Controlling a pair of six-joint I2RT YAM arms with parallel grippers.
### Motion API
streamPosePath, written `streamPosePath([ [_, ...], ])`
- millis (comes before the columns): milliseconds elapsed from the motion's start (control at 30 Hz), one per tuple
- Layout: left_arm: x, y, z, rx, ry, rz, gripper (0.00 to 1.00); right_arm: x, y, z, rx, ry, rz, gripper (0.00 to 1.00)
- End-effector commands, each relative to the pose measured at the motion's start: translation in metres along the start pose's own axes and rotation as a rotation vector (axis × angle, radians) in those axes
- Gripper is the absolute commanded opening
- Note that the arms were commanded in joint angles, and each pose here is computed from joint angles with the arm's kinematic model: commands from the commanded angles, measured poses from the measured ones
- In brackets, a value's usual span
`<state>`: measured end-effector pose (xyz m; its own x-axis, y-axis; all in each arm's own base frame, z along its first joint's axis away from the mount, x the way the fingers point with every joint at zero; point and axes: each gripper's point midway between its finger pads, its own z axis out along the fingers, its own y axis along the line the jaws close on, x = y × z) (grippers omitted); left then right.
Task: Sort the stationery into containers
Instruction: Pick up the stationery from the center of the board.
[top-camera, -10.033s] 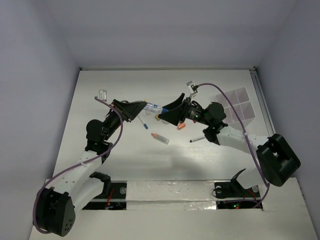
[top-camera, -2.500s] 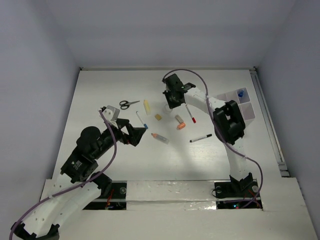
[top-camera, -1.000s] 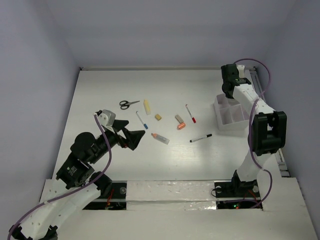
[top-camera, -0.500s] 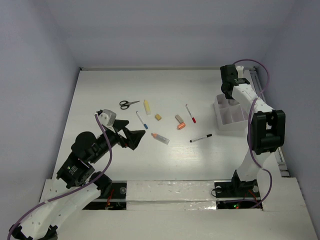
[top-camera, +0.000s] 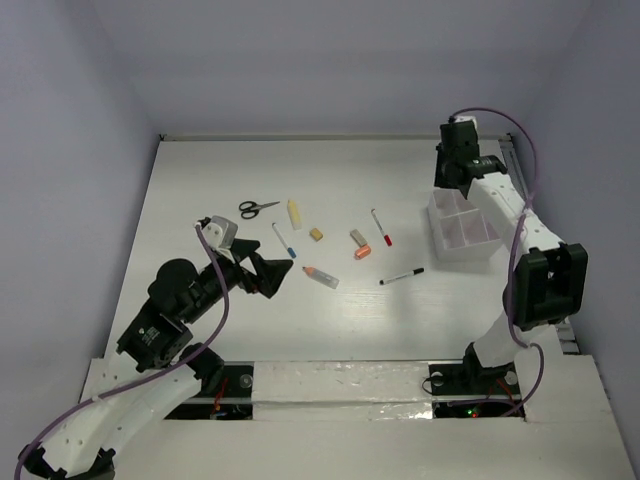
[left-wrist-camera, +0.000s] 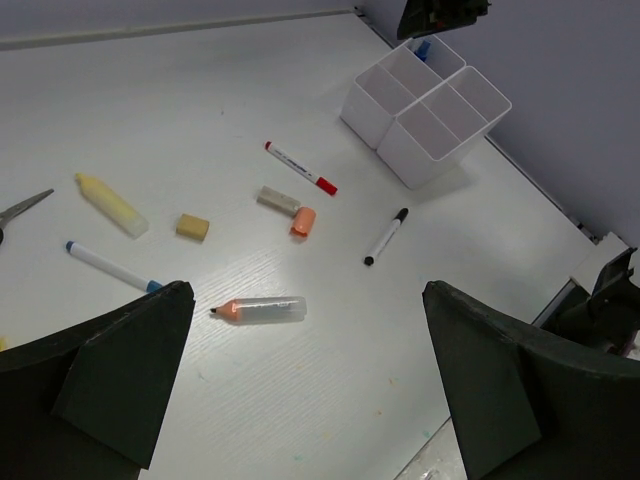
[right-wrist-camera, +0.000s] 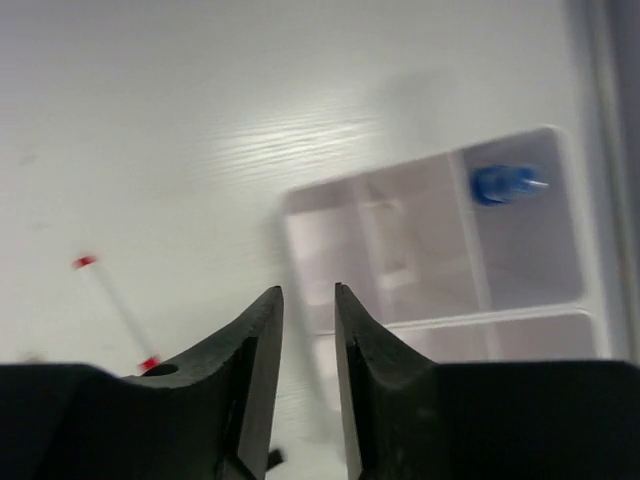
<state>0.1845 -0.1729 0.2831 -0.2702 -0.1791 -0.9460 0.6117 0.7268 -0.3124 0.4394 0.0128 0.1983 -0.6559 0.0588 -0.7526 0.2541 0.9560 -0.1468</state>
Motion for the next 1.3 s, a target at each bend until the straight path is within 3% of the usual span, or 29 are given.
streamPosePath([
  [0, -0.012, 0.001, 0.003, -0.006, -0.035, 0.009, 0.99, 0.005, 0.105, -0.034, -0.404, -0.026, -0.051, 0.32],
  [100, -0.011, 0.004, 0.004, -0.020, -0.032, 0.008, 0.99, 0.039, 0.179, -0.053, -0.600, 0.024, -0.131, 0.31],
  [233, -0.011, 0.011, 0.006, -0.043, -0.027, 0.005, 0.99, 0.066, 0.229, -0.053, -0.694, 0.066, -0.232, 0.35],
  [467, -0.008, 0.016, 0.010, -0.059, -0.015, 0.001, 0.99, 0.119, 0.254, -0.030, -0.723, 0.247, -0.372, 0.48],
  [733, -0.007, 0.017, 0.013, -0.060, -0.006, 0.001, 0.99, 0.149, 0.244, -0.005, -0.632, 0.330, -0.411, 0.47],
  [800, -0.007, 0.017, 0.013, -0.060, -0.006, 0.001, 0.99, 0.154, 0.246, -0.001, -0.633, 0.344, -0.417, 0.39],
  [867, -0.007, 0.017, 0.013, -0.060, -0.006, 0.001, 0.99, 0.155, 0.247, 0.002, -0.627, 0.340, -0.417, 0.28],
  [900, -0.007, 0.017, 0.013, -0.059, -0.005, 0.001, 0.99, 0.154, 0.247, 0.004, -0.623, 0.334, -0.415, 0.17],
  [1133, -0.007, 0.016, 0.012, -0.056, -0.008, 0.001, 0.99, 0.082, 0.245, 0.003, -0.527, 0.084, -0.335, 0.14],
  [1267, -0.008, 0.016, 0.011, -0.055, -0.012, 0.002, 0.99, 0.043, 0.219, -0.010, -0.433, -0.041, -0.267, 0.14],
])
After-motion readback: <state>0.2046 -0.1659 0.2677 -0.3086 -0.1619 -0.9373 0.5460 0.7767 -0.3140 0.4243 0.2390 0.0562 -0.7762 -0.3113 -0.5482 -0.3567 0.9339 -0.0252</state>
